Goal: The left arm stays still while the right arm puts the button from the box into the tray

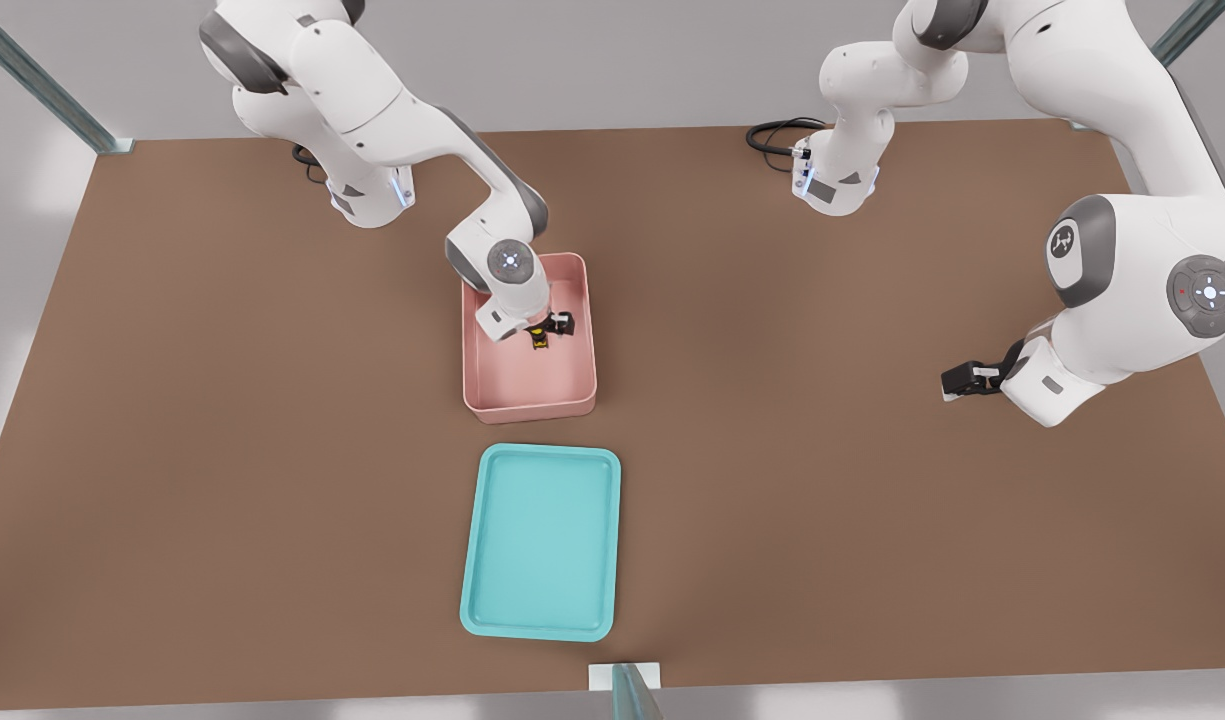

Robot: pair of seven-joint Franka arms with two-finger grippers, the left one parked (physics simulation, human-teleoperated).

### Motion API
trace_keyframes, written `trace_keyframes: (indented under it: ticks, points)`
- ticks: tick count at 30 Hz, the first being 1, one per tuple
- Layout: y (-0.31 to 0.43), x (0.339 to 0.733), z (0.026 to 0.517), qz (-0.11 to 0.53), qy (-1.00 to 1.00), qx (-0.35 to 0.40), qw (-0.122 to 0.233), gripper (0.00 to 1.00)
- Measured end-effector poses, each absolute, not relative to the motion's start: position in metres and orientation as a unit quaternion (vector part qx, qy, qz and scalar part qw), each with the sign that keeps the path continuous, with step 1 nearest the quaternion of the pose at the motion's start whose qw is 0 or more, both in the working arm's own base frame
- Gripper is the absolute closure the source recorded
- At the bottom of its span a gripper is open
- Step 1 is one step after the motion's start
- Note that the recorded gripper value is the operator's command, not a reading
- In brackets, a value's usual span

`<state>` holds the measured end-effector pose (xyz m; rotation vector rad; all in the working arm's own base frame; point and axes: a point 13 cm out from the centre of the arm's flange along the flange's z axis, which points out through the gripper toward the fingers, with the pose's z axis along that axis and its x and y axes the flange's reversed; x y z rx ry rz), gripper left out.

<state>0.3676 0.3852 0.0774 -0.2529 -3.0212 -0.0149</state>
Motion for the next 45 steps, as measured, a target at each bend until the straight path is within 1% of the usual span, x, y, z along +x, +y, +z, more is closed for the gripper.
trace_keyframes:
  ticks: [2, 4, 9, 16, 17, 19, 21, 23, 25, 26, 28, 29, 31, 33, 34, 35, 37, 42, 45]
  points:
    - [0.385, 0.368, 0.077, -0.007, -0.995, -0.087, 0.053, 0.09]
    - [0.386, 0.37, 0.078, -0.009, -0.995, -0.09, 0.051, 0.16]
    - [0.384, 0.376, 0.081, -0.013, -0.994, -0.101, 0.046, 0.2]
    - [0.388, 0.372, 0.079, -0.013, -0.993, -0.104, 0.047, 0.19]
    - [0.388, 0.371, 0.079, -0.013, -0.993, -0.104, 0.047, 0.22]
    - [0.388, 0.367, 0.077, -0.011, -0.993, -0.104, 0.049, 0.23]
    - [0.387, 0.364, 0.076, -0.009, -0.993, -0.104, 0.051, 0.28]
    - [0.385, 0.362, 0.074, -0.007, -0.993, -0.105, 0.053, 0.28]
    - [0.384, 0.361, 0.073, -0.005, -0.993, -0.106, 0.054, 0.33]
    - [0.383, 0.36, 0.072, -0.004, -0.993, -0.107, 0.054, 0.34]
    - [0.382, 0.359, 0.071, -0.003, -0.993, -0.107, 0.055, 0.41]
    - [0.382, 0.359, 0.071, -0.003, -0.993, -0.108, 0.055, 0.41]
    - [0.381, 0.359, 0.071, -0.003, -0.992, -0.109, 0.056, 0.44]
    - [0.381, 0.359, 0.07, -0.002, -0.992, -0.11, 0.056, 0.44]
    - [0.381, 0.358, 0.07, -0.002, -0.992, -0.11, 0.057, 0.47]
    - [0.381, 0.358, 0.069, -0.001, -0.992, -0.11, 0.057, 0.46]
    - [0.381, 0.358, 0.069, -0.001, -0.992, -0.111, 0.058, 0.52]
    - [0.383, 0.361, 0.073, -0.005, -0.992, -0.113, 0.054, 0.55]
    - [0.385, 0.366, 0.084, -0.01, -0.992, -0.113, 0.046, 0.55]
